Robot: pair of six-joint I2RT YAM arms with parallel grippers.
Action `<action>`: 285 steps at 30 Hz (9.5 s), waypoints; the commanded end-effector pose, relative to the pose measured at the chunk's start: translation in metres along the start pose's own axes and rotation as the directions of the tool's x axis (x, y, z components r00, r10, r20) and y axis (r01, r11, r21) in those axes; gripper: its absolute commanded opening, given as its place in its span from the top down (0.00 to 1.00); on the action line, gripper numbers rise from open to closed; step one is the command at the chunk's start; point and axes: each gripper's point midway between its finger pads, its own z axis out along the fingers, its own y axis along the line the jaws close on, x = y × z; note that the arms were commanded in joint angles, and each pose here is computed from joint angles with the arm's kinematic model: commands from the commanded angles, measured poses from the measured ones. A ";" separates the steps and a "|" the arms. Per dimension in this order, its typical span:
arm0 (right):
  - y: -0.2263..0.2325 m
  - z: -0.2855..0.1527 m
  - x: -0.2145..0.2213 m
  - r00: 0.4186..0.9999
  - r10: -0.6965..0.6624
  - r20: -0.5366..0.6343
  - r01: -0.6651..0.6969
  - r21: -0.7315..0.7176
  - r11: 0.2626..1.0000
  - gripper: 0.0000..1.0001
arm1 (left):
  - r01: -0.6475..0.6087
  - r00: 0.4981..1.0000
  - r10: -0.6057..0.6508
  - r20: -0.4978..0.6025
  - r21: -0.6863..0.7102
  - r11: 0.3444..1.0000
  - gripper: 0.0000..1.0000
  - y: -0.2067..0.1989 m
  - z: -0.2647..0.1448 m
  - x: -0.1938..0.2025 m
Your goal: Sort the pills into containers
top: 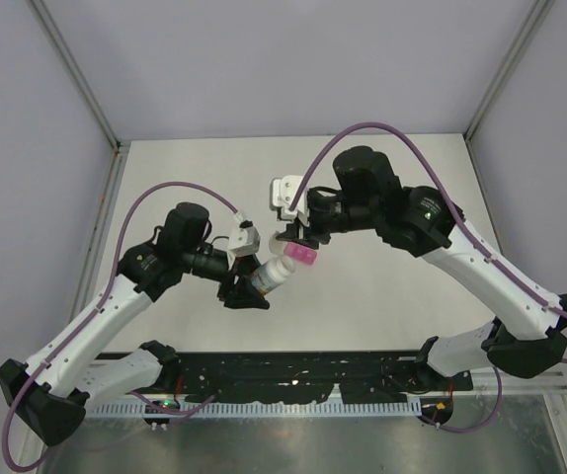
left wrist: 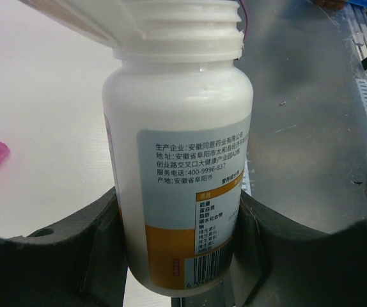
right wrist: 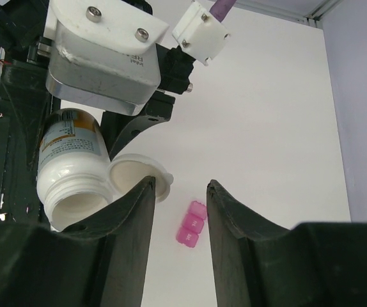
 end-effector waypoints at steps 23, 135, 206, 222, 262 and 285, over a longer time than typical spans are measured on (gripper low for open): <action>0.005 0.009 -0.006 0.998 0.031 0.050 -0.030 -0.020 0.999 0.53 | -0.073 0.997 0.074 0.016 -0.036 0.997 1.00 0.003 -0.002 -0.004; -0.028 0.044 0.018 0.662 0.721 0.204 -0.667 -0.279 0.691 0.83 | -0.046 0.986 0.125 0.114 -0.525 0.850 1.00 0.092 -0.035 -0.073; -0.015 -0.039 -0.057 0.784 0.450 0.427 -0.370 -0.260 0.892 0.95 | -0.059 0.889 0.135 0.438 -0.183 0.981 0.25 0.028 -0.034 -0.147; -0.019 -0.043 -0.054 0.769 0.465 0.437 -0.386 -0.262 0.884 0.95 | -0.044 0.876 0.114 0.469 -0.158 0.986 0.32 0.025 -0.036 -0.145; -0.020 -0.033 -0.041 0.754 0.502 0.424 -0.415 -0.285 0.864 0.95 | -0.028 0.871 0.108 0.480 -0.172 0.985 0.45 0.028 -0.040 -0.151; -0.021 -0.023 -0.027 0.759 0.524 0.387 -0.447 -0.276 0.851 0.58 | -0.020 0.872 0.097 0.480 -0.163 0.986 1.00 0.026 -0.041 -0.150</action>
